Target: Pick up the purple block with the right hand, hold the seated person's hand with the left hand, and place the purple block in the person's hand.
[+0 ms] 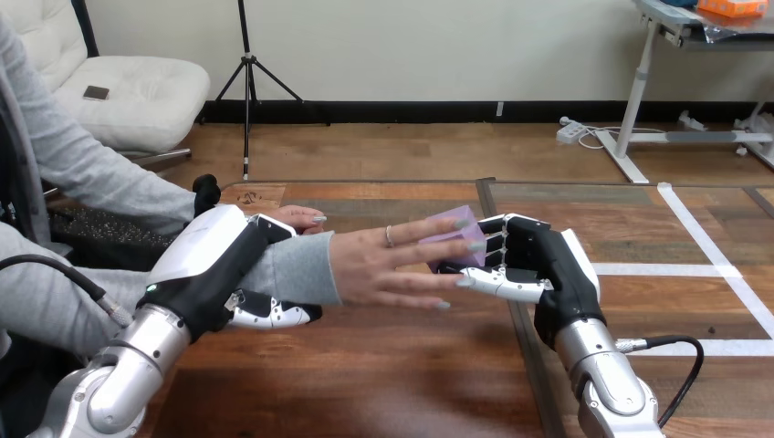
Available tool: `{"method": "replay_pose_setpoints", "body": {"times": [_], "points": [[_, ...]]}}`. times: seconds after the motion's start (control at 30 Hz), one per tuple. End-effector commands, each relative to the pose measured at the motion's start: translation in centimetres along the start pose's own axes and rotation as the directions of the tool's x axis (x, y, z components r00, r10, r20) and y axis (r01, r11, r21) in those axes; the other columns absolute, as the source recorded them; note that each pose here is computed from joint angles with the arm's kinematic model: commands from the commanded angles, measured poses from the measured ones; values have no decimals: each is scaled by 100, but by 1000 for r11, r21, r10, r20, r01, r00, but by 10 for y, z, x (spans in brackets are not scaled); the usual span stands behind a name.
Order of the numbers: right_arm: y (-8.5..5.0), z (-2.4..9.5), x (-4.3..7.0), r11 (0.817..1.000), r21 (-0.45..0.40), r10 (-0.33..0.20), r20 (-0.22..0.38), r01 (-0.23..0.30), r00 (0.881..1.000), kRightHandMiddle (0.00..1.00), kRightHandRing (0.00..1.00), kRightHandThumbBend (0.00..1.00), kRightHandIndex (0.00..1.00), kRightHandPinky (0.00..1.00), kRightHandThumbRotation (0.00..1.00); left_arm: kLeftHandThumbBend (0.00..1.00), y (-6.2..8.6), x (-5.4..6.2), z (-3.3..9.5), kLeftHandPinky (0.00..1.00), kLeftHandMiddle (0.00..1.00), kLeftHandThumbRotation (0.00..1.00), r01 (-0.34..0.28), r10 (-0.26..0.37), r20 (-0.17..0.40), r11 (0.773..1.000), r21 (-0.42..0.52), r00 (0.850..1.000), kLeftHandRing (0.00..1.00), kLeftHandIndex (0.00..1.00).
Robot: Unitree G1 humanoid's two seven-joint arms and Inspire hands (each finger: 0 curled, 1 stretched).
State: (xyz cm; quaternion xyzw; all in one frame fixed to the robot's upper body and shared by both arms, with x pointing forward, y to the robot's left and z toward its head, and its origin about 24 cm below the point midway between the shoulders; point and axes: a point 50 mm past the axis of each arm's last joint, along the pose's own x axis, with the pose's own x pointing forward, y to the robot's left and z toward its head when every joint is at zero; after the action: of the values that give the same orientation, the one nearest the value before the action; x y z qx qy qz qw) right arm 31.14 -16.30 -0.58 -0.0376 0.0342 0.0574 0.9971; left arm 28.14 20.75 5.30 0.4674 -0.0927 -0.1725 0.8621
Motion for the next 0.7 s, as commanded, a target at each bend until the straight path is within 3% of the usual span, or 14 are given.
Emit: {"method": "replay_pose_setpoints", "body": {"times": [0.0,0.67], "points": [[10,31,14,1000,-1,28,125,-28,992,42,37,88,43,34,0,60,23,29,36,17,28,0,-124,124,186,992,-15,975,22,32],[27,36,12,996,17,89,157,-93,984,42,38,89,42,35,0,60,21,34,42,16,28,0,-150,153,203,988,-28,967,22,32]]}}
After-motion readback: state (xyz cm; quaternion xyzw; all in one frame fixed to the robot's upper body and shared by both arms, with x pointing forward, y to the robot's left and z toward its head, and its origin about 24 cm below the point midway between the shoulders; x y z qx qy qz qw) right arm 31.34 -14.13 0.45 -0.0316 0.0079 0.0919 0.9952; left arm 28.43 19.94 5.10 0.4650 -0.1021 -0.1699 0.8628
